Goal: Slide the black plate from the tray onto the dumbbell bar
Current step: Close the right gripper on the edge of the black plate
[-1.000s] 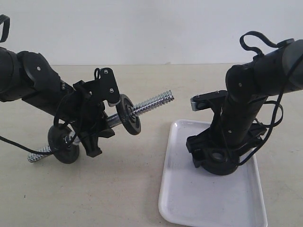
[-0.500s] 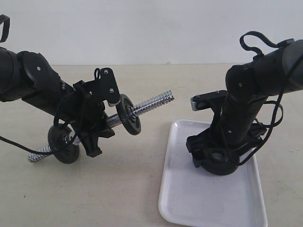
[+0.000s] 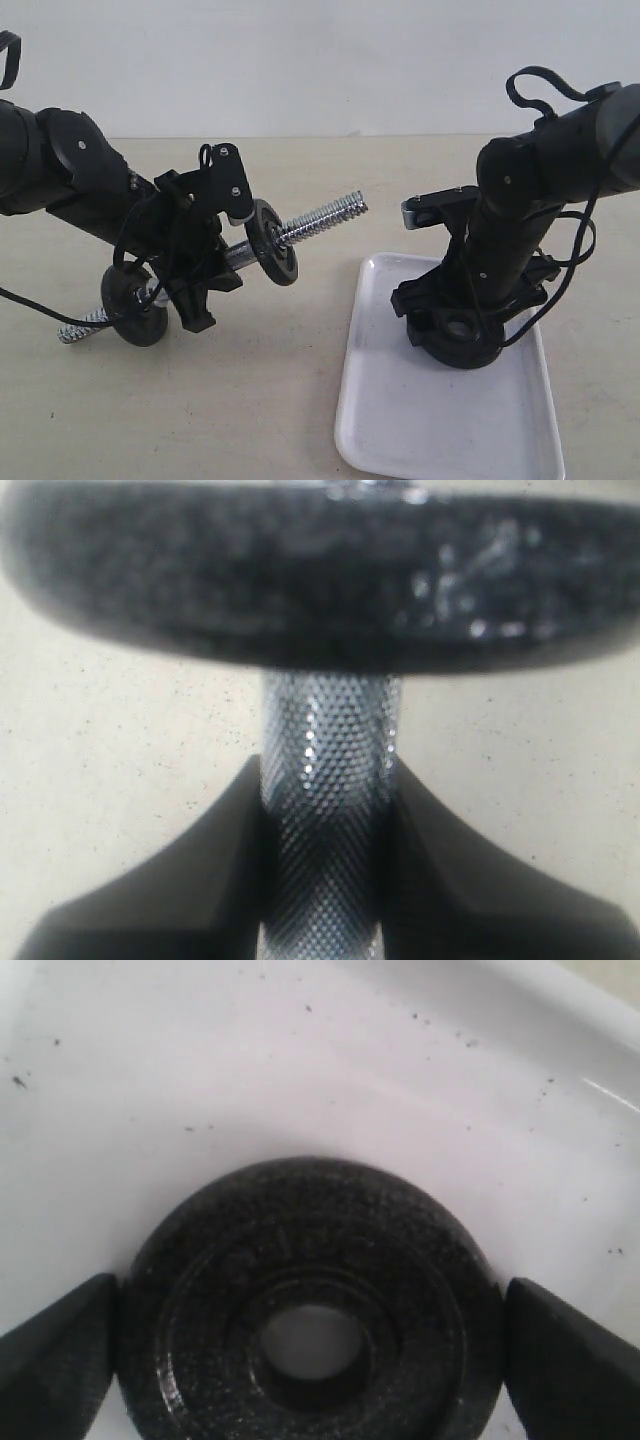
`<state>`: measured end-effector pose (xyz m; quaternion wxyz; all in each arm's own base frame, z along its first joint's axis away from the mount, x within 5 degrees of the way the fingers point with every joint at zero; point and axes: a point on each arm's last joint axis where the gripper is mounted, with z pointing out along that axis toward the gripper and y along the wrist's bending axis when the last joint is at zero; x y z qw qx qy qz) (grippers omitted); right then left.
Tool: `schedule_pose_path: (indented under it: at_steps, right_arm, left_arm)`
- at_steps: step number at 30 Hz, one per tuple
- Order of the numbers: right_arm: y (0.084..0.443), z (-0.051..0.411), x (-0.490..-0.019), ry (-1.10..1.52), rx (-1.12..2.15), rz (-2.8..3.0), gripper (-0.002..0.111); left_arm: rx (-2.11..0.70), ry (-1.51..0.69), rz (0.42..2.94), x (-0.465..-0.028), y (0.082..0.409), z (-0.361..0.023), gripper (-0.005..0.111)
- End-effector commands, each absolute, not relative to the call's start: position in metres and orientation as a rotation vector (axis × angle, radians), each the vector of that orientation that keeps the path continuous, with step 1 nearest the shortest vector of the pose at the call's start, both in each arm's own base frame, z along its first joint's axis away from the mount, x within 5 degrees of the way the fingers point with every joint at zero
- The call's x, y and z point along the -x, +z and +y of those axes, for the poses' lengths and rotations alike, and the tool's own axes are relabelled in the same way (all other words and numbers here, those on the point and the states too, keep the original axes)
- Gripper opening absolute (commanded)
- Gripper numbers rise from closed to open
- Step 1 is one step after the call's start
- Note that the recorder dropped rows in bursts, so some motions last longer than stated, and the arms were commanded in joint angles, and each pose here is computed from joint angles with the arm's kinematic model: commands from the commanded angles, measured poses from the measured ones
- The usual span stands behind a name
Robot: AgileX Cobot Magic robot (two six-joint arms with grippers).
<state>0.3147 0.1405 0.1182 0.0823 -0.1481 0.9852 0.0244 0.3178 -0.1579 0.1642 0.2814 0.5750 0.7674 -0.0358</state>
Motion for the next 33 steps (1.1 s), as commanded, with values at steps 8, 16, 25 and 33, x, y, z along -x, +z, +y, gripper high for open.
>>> schedule_pose_path:
  at_steps: [8, 16, 25, 33]
  right_arm:
    - [0.0993, 0.1385, -0.3089, 0.055, 0.454, 3.007, 0.019]
    - [0.0984, 0.1376, -0.3063, 0.047, 0.461, 3.037, 0.103]
    - [0.0983, 0.1368, -0.3045, 0.038, 0.456, 3.059, 0.103]
    - [0.0982, 0.1350, -0.3004, 0.018, 0.389, 3.117, 0.082]
  left_arm:
    - [-1.401, -0.052, 1.981, -0.3250, 0.1981, -0.1588, 0.004]
    - [-1.401, -0.052, 1.981, -0.3250, 0.1981, -0.1588, 0.004]
    - [-1.401, -0.052, 1.981, -0.3250, 0.1981, -0.1588, 0.004]
    - [-1.399, -0.050, 1.980, -0.3252, 0.1982, -0.1588, 0.004]
